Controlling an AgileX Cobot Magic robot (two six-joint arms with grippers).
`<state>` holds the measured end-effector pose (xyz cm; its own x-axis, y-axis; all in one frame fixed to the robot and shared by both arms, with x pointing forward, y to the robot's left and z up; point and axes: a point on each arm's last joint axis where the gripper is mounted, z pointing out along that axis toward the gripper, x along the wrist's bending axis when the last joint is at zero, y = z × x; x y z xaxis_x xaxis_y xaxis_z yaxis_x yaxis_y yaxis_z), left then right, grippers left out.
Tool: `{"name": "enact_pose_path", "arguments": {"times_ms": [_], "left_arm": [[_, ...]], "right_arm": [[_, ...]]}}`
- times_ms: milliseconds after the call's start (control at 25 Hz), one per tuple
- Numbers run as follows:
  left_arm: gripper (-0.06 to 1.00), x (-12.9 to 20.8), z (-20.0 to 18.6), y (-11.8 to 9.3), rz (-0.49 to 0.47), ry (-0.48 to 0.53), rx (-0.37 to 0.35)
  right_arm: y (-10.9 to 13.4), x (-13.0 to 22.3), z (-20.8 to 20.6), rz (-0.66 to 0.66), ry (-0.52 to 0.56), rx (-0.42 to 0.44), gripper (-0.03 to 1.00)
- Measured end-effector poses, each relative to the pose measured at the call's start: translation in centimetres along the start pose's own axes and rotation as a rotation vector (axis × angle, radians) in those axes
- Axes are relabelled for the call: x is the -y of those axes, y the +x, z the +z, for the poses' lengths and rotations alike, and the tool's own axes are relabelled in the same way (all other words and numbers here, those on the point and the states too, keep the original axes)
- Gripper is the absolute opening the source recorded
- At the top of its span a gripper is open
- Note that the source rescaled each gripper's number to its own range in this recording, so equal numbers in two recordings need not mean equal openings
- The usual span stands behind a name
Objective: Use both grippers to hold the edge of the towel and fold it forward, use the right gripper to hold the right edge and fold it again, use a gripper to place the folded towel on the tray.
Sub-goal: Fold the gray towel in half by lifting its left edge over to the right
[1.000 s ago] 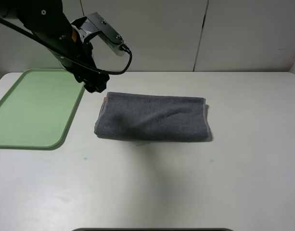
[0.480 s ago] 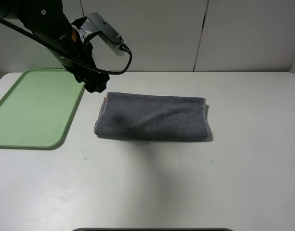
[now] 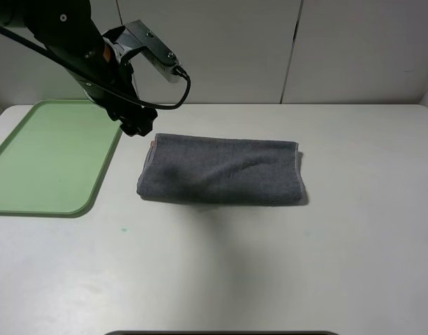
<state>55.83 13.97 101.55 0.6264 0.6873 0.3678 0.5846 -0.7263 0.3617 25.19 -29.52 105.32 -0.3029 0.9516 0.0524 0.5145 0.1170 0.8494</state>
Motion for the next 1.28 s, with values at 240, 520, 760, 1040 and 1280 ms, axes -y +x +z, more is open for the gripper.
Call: {"name": "enact_pose_path", "arguments": {"times_ms": [240, 520, 760, 1040, 1280], "left_arm": [[1.0, 0.0, 0.0, 0.0, -0.002, 0.0, 0.001], [1.0, 0.0, 0.0, 0.0, -0.002, 0.0, 0.001], [1.0, 0.0, 0.0, 0.0, -0.007, 0.0, 0.001], [1.0, 0.0, 0.0, -0.2, -0.066, 0.0, 0.02], [1.0, -0.1, 0.0, -1.1, -0.299, 0.008, 0.12]], "right_arm": [[0.0, 0.2, -0.3, 0.02, -0.023, 0.026, 1.0], [0.1, 0.9, -1.5, 0.131, -0.128, 0.219, 1.0], [0.2, 0.9, -1.5, 0.175, -0.135, 0.275, 1.0], [0.2, 0.9, -1.5, 0.178, -0.135, 0.28, 1.0], [0.2, 0.9, -1.5, 0.178, -0.135, 0.28, 1.0]]}}
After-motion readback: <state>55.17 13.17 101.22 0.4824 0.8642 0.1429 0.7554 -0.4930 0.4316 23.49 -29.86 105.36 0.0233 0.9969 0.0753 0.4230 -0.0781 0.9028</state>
